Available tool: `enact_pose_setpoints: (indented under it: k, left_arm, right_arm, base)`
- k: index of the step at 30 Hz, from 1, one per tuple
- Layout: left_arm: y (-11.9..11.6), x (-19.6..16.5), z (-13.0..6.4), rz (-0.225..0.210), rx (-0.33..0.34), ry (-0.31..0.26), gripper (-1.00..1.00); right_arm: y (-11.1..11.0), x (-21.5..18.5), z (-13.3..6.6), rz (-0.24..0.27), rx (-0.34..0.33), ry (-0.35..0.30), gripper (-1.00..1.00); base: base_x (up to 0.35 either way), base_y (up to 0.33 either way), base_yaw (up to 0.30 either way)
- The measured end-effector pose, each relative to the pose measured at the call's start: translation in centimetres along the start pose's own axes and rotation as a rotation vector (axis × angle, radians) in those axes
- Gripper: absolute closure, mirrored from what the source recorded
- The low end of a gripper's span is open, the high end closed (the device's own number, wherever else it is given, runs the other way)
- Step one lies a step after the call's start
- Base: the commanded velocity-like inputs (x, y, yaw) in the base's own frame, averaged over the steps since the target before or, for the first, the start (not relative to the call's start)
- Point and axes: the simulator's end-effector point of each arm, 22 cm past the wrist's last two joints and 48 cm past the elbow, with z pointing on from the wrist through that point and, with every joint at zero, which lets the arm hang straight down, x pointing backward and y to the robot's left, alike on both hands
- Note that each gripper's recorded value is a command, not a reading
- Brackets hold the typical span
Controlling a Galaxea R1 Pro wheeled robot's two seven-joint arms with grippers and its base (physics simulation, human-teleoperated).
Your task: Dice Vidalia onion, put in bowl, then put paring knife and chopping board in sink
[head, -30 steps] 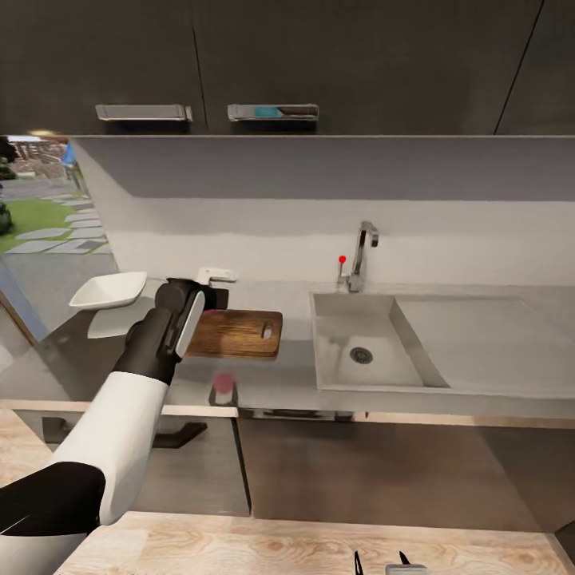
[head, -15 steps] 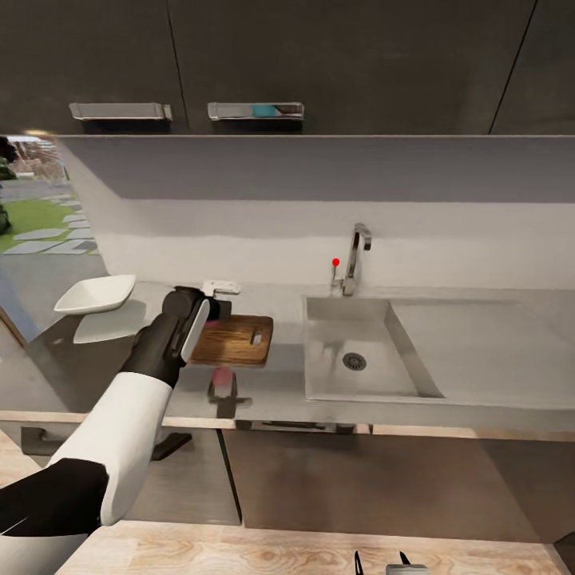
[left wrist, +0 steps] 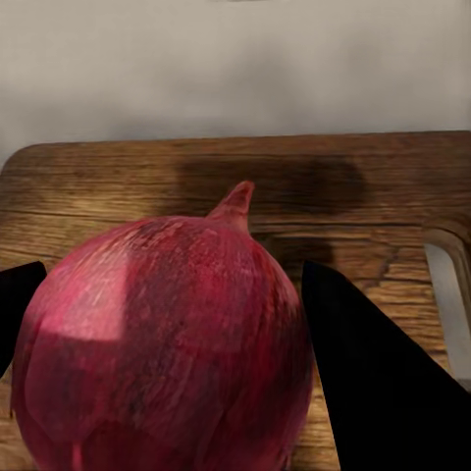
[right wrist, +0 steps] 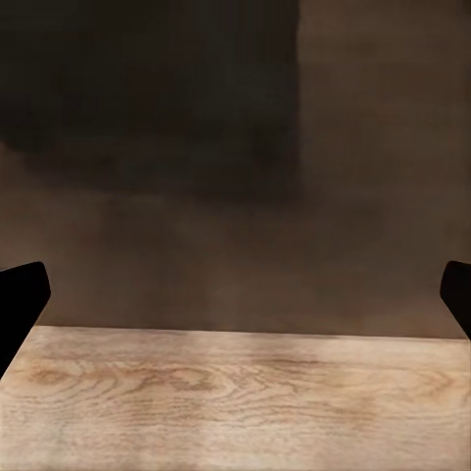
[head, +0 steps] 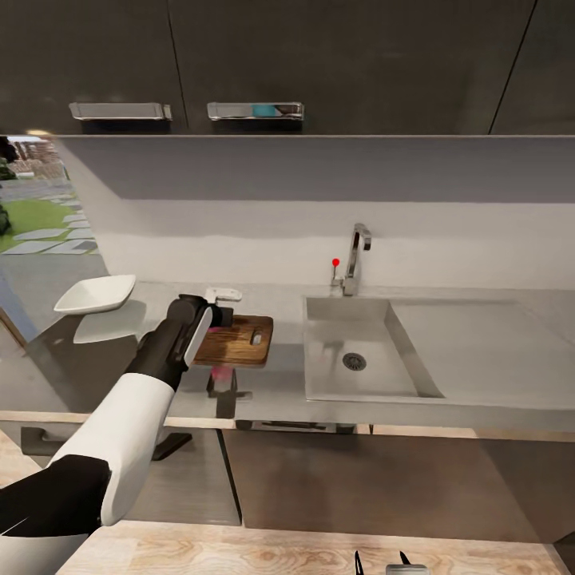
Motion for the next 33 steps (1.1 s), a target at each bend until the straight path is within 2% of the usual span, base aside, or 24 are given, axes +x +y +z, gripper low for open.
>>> enact_pose_setpoints:
  k: [33]
  left_arm:
    - [-0.1,2.3,1.4,0.004,0.001,0.055,1.00]
  right_arm:
    - [0.1,0.4,-0.1,0.001,0.001,0.010,-1.00]
  base:
    - [0.000,0.000,0.000]
